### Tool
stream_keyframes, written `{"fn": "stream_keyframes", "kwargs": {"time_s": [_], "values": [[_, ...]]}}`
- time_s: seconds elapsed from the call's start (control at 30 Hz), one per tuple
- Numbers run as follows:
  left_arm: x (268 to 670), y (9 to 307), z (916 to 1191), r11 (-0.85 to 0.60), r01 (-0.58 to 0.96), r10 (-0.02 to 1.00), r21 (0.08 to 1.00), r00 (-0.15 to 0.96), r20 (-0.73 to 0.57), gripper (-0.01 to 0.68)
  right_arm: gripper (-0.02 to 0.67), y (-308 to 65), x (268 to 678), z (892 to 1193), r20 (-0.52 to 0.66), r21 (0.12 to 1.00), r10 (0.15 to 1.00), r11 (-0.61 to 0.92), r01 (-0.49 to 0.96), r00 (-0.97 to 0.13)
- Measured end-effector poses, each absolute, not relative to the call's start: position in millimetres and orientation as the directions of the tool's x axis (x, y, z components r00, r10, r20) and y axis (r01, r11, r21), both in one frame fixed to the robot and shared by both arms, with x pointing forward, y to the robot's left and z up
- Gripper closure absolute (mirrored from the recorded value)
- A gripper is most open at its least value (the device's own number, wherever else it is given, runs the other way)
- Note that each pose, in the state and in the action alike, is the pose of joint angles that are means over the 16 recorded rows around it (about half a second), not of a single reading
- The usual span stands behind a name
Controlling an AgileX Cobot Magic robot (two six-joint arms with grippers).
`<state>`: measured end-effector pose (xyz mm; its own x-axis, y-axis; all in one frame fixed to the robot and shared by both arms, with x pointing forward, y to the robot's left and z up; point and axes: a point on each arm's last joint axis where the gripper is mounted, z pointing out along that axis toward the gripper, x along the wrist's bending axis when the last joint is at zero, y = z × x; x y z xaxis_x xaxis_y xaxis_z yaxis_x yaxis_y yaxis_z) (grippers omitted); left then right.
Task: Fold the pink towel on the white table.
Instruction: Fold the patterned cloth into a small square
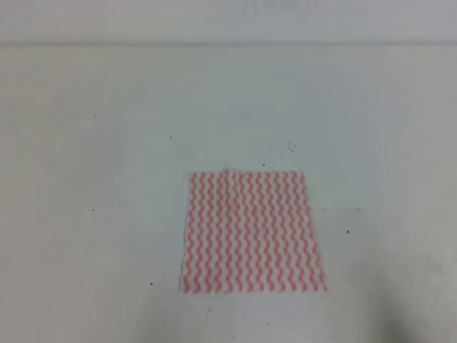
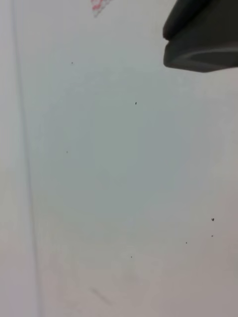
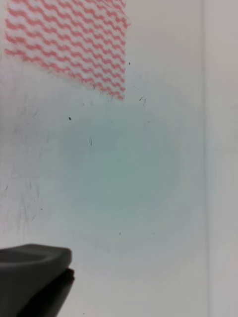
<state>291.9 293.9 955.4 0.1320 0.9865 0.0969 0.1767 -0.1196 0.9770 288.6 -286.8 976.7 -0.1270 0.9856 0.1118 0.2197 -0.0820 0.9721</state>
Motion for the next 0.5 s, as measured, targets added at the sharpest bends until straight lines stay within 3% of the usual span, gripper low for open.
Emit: {"fn": "stream_keyframes", "kwargs": {"time_s": [0.5], "values": [[292.5, 293.8, 959.8, -0.108, 0.165, 0.988, 0.98, 0.13, 0.086, 0.673, 0.651, -287.0, 287.7, 978.1, 0.111, 0.976, 0.986, -0.084, 0.2, -0.128]]}}
